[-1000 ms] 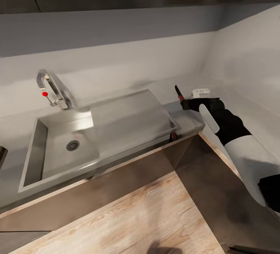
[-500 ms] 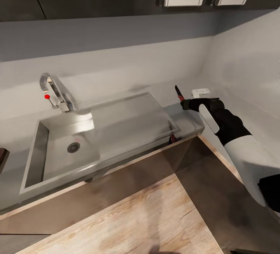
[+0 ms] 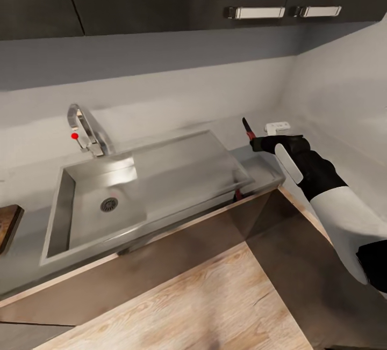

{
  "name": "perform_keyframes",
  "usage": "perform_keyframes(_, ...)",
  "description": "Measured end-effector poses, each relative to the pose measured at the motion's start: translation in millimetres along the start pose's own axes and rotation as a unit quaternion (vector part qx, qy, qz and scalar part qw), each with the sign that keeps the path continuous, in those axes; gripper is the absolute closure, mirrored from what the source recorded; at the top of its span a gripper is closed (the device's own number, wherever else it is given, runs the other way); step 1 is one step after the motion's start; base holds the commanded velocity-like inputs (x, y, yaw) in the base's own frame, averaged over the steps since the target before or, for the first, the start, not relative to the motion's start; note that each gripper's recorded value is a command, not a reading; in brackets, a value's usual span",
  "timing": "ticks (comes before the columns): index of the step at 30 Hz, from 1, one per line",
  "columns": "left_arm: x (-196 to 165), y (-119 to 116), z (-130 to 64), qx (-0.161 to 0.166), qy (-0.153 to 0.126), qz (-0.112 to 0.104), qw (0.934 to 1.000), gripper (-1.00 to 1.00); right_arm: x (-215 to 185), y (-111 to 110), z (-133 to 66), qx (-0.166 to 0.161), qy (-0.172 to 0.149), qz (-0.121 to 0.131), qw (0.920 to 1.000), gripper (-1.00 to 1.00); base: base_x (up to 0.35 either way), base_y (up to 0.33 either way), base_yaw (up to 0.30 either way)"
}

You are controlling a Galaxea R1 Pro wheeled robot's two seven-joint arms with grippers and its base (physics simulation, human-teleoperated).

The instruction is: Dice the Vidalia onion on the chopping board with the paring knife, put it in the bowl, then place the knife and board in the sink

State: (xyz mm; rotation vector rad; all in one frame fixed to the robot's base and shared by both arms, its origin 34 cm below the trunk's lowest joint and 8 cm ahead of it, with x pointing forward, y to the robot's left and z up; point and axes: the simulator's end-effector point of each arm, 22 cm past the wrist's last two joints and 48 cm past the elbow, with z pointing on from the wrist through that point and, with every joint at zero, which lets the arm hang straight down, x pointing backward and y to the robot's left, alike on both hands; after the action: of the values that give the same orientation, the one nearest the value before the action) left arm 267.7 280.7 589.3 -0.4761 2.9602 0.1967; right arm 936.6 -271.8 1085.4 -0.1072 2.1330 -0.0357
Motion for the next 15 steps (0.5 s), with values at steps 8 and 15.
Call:
perform_keyframes(8,-5,-1,-1.4,0.002,-0.006,-0.001,1.0,-1.0,-9,-8,-6.3,0.02,-0.008,-0.013,0.9997,1.0,-0.102,0.156,0.068)
perform_keyframes(15,-10,-3,-2.5,0.003,-0.011,-0.002,0.9999,-1.0,-12,-10,-10.3,0.024,-0.009,-0.014,0.9996,1.0,-0.215,0.232,0.103)
